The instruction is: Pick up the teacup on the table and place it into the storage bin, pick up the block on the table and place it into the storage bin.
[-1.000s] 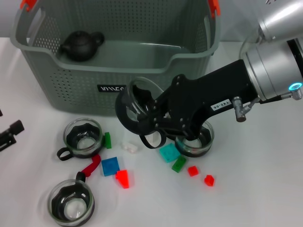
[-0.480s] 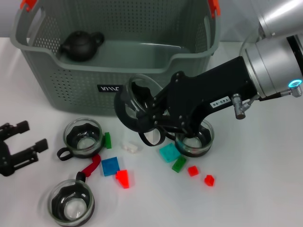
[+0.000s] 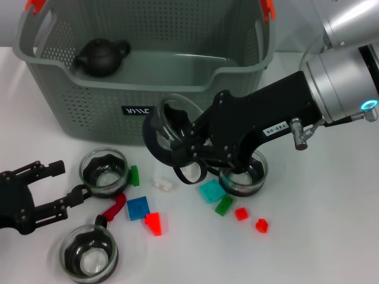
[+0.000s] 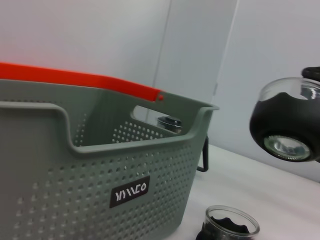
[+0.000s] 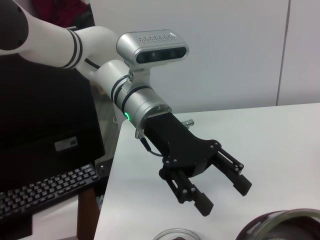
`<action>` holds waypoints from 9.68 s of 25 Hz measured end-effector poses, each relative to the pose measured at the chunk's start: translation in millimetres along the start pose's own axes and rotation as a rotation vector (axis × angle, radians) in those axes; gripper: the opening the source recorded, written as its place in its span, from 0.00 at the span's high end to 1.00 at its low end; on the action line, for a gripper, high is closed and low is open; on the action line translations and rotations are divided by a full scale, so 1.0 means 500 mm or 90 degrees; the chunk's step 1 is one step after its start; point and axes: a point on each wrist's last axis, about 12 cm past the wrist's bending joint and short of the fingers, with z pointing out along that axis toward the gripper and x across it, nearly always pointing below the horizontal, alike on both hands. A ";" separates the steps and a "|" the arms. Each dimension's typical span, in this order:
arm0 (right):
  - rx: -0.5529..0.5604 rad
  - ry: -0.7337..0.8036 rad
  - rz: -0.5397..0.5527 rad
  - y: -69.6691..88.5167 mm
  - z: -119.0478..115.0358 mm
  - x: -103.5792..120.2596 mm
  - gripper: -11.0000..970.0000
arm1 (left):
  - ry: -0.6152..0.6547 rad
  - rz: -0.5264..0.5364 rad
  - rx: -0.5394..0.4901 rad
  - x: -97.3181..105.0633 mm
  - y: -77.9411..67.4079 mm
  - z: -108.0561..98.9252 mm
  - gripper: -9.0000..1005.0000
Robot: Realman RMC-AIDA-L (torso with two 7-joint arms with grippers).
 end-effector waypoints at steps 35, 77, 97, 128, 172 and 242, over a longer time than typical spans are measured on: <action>0.442 0.040 0.177 -0.291 0.099 -0.123 0.91 | -0.026 -0.002 0.033 -0.011 -0.002 0.034 0.23; 0.497 0.120 0.207 -0.297 0.157 0.001 0.89 | -0.024 0.002 0.049 -0.020 0.003 0.055 0.23; 0.482 0.082 0.224 -0.299 0.144 -0.022 0.65 | -0.027 -0.002 0.038 -0.017 0.005 0.057 0.23; 0.007 -0.032 0.116 -0.002 -0.194 0.119 0.29 | -0.020 0.002 0.025 -0.026 0.021 0.059 0.23; 0.125 0.527 -0.015 -0.072 0.173 0.101 0.31 | -0.023 -0.006 0.015 -0.022 0.022 0.070 0.23; 0.379 0.082 0.110 -0.242 0.048 -0.208 0.94 | -0.036 0.001 0.021 -0.038 0.030 0.086 0.22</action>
